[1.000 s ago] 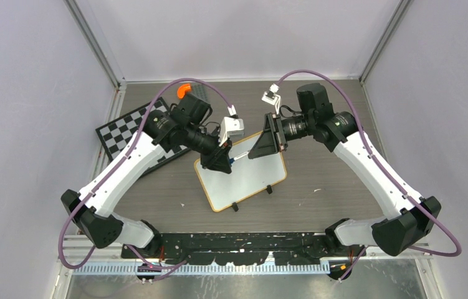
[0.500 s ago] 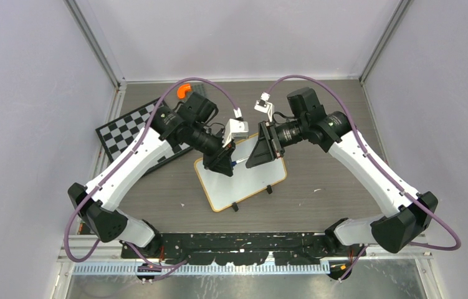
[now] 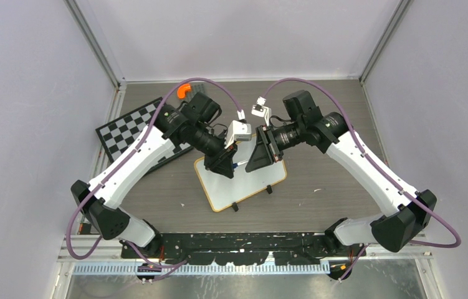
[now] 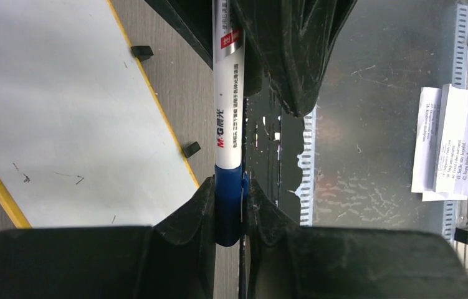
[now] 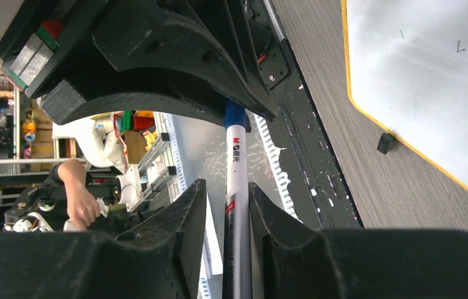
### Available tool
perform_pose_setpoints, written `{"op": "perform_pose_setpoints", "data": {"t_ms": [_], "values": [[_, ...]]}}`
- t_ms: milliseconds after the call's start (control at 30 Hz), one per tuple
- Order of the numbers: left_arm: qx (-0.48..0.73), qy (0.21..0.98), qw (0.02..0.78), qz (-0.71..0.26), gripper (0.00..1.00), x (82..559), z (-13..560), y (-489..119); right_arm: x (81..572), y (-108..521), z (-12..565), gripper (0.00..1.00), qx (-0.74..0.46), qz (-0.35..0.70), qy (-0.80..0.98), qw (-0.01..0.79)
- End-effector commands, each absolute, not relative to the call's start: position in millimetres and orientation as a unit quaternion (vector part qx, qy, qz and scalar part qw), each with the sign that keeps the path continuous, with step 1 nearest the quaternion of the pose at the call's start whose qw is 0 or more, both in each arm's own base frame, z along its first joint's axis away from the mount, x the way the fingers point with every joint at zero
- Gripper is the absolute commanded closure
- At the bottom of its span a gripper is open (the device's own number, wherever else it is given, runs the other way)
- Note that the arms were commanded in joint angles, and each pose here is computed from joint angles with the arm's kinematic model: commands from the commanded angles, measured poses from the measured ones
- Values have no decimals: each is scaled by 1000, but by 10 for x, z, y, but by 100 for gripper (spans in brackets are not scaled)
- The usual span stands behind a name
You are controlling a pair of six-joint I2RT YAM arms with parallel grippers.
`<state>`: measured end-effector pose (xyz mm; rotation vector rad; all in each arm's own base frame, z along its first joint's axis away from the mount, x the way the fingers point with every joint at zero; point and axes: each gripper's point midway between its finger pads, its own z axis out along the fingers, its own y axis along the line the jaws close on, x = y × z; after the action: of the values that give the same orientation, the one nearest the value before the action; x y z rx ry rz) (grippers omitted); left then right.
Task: Write a sentence on the whiteboard
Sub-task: Open the pen cap from the whiteboard marker.
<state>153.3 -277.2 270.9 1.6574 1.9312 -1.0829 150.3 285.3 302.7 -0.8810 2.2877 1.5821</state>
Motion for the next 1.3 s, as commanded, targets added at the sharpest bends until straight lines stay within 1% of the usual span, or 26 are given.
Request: {"op": "perform_pose_setpoints", "data": {"t_ms": [0,200,300,333,367,767,1100,1200,1267], "values": [[595,670,201,-396,100,1529,2838,-2851,1475,2880,3173,67,-321,542,765,130],[593,668,201,-402,100,1501,2862,-2904,1471,2889,3173,77,-322,542,765,130],[594,667,199,-402,100,1481,2854,-2909,1475,2892,3181,90,-323,542,764,132],[594,668,199,-400,100,1479,2849,-2900,1478,2890,3178,96,-323,541,765,132],[595,670,199,-398,100,1481,2839,-2890,1482,2888,3183,99,-324,541,765,135],[600,691,210,-345,100,1565,2682,-2622,1506,2674,3166,100,-332,511,777,159],[583,710,212,-334,100,1671,2615,-2383,1784,2292,3416,100,-293,497,784,227],[572,712,230,-336,100,1729,2689,-2324,1859,2166,3445,100,-279,490,790,239],[544,726,257,-332,100,1880,2781,-2249,1907,2102,3397,100,-277,470,801,247]]}}
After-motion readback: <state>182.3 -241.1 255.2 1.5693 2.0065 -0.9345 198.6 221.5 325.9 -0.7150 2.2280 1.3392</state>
